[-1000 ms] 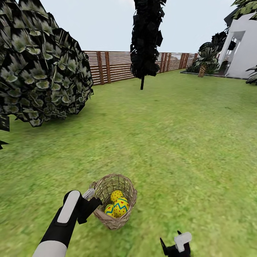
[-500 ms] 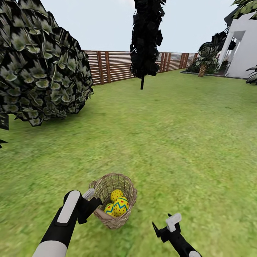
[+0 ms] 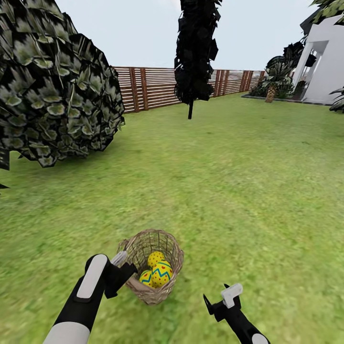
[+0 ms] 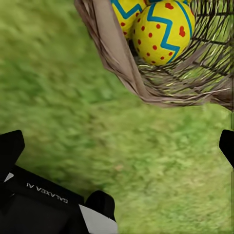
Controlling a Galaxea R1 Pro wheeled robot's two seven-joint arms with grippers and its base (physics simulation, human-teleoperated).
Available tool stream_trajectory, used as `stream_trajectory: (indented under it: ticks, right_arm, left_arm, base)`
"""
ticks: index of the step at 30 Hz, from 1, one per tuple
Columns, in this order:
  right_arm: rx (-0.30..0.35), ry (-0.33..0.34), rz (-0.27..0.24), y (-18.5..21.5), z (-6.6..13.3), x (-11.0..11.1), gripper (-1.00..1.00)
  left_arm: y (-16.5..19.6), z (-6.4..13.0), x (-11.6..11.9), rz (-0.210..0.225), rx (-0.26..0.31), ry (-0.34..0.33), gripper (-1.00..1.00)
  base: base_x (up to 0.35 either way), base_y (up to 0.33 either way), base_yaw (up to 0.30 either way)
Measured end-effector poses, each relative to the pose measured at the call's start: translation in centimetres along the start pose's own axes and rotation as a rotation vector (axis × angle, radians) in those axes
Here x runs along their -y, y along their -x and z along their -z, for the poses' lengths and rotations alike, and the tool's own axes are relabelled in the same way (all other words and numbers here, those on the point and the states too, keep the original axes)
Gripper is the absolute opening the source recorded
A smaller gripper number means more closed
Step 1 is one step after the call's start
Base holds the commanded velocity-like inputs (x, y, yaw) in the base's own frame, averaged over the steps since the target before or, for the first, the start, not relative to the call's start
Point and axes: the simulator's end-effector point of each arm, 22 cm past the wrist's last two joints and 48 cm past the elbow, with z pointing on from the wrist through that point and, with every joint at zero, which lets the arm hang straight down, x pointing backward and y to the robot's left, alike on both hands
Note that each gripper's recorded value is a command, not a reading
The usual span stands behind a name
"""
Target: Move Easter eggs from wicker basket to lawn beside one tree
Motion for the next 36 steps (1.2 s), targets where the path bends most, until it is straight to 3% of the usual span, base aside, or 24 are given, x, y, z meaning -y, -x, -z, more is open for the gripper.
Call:
stream_trajectory:
  ticks: [6, 10, 13, 21, 36]
  right_arm:
    - [0.0, -0.003, -0.002, -0.5, -0.3, 0.1, 1.0]
    - [0.0, -0.004, -0.004, -0.5, -0.3, 0.1, 1.0]
    - [-0.001, -0.004, -0.005, -0.5, -0.3, 0.1, 1.0]
    - [-0.008, -0.063, -0.008, -0.8, -0.2, 1.3, 1.0]
    - [-0.028, -0.064, -0.018, -2.2, -0.5, 1.3, 1.0]
  left_arm:
    - [0.6, 0.2, 0.7, -0.002, 0.023, -0.03, 1.0]
    - [-0.7, 0.0, 2.2, -0.082, 0.021, -0.037, 1.0]
    - [-1.2, -0.2, 2.5, -0.107, 0.018, -0.03, 1.0]
    - [-1.3, -0.5, 2.0, -0.11, 0.011, -0.016, 1.0]
    - [-1.6, -1.8, 1.4, -0.094, -0.006, -0.005, 1.0]
  base:
    - [0.002, 0.0, 0.0]
    - [0.228, 0.0, 0.0]
    - [0.098, 0.0, 0.0]
    - [0.008, 0.0, 0.0]
    - [0.0, 0.0, 0.0]
